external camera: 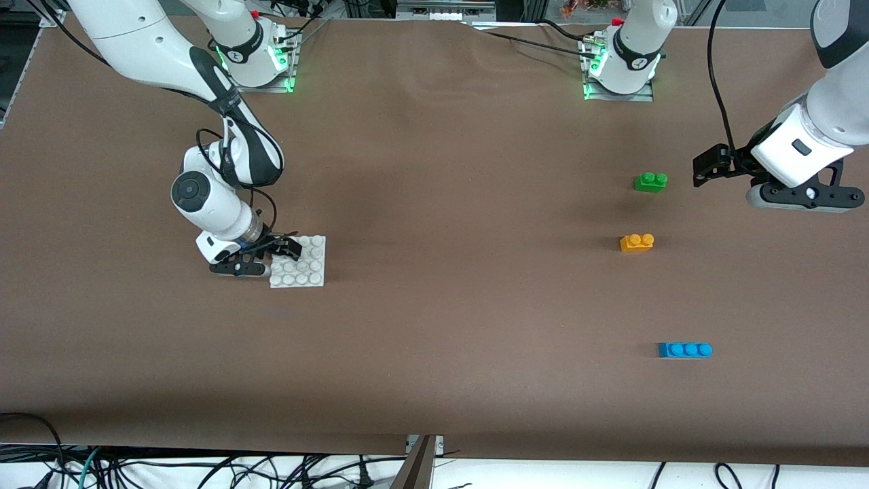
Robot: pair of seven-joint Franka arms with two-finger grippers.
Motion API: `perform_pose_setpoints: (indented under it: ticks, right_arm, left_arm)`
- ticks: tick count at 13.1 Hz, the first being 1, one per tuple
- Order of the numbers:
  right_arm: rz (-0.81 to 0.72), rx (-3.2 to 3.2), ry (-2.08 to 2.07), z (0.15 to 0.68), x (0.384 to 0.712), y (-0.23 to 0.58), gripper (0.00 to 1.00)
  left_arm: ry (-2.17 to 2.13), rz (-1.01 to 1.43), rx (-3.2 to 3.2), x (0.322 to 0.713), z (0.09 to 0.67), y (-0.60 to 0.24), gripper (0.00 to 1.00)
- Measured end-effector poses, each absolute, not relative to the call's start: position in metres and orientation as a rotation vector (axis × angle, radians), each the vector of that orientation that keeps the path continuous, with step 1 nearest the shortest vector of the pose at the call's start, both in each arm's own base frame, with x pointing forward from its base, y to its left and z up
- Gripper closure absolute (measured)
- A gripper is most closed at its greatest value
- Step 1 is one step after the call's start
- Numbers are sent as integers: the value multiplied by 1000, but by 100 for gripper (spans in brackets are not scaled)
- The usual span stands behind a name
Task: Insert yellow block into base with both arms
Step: 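Grasp the edge of the white base plate with the right gripper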
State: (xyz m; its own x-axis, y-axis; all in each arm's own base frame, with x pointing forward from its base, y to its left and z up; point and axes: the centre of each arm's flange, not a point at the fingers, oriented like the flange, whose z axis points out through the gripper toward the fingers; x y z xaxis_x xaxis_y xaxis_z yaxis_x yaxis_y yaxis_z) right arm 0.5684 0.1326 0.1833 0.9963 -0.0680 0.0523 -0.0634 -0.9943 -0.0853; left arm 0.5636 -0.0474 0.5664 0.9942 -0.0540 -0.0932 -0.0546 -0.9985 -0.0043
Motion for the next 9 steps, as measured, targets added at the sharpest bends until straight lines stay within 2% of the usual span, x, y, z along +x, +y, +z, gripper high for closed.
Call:
perform_pose_setpoints:
  ticks: [2,4,7,9]
  right_arm:
    - [-89,-3053,99,182,568,134,4]
    - [-100,-3049,98,180,568,135,18]
    - [-112,-3044,96,178,569,137,23]
    - [-116,-3039,95,175,568,140,24]
  left_arm:
    - [85,146,-3130,564,566,-47,0]
    - [85,146,-3130,564,566,-47,0]
    - [84,146,-3130,564,566,-47,0]
    - [84,146,-3130,564,566,-47,0]
